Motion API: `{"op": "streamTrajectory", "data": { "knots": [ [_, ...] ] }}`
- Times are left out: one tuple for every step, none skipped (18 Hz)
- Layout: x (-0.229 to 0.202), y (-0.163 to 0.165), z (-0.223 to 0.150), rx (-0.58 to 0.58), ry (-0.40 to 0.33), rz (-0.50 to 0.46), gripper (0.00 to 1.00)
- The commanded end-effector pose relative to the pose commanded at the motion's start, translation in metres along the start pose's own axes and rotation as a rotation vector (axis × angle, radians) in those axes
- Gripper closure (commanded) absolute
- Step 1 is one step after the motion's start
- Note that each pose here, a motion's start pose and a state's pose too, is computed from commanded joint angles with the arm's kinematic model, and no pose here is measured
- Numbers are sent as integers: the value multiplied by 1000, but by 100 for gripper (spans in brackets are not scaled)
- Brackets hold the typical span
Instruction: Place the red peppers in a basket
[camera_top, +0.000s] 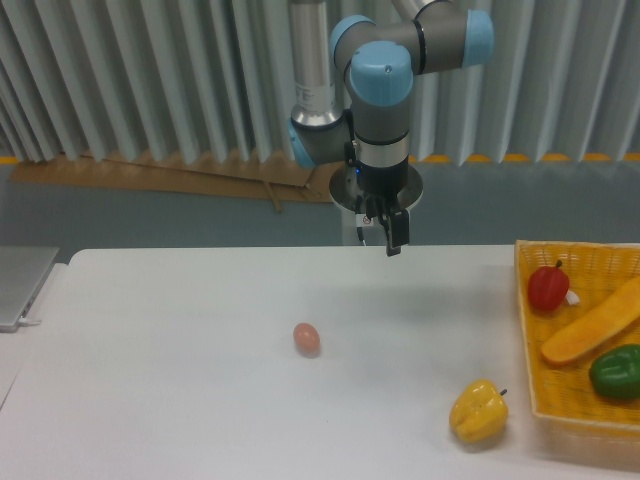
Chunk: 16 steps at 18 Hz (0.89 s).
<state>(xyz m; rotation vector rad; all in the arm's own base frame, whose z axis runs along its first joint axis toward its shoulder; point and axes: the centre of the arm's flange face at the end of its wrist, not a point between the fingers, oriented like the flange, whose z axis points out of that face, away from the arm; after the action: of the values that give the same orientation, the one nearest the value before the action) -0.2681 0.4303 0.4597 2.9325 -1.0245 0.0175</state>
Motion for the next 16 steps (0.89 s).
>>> {"op": "streamTrajectory", "data": {
  "knots": [
    [0, -1, 0, 0, 0, -3, 0],
    [0, 0, 0, -3, -2, -8, 0],
    [-1, 1, 0, -3, -3, -9, 0],
    [-1, 2, 0, -3, -3, -9, 0],
    [-1, 3, 0, -3, -3, -9, 0],
    [-2, 4, 0, -1, -3, -12, 0],
    [-2, 5, 0, -1, -4, -14, 0],
    [-3, 5, -1, -2, -12, -14, 0],
    [-3, 4, -2, -4, -20, -14, 0],
    [-3, 4, -2, -6, -20, -14, 0],
    [-3, 4, -2, -7, -20, -14, 0],
    [-4, 5, -2, -7, -20, -16, 0],
    [-4, 6, -1, -7, -19, -17, 0],
    [-4, 7, 0, -9, -16, -19, 0],
    [-5, 8, -1, -9, -19, -21, 0],
    [-5, 7, -1, -7, -19, -19, 0]
  ]
}}
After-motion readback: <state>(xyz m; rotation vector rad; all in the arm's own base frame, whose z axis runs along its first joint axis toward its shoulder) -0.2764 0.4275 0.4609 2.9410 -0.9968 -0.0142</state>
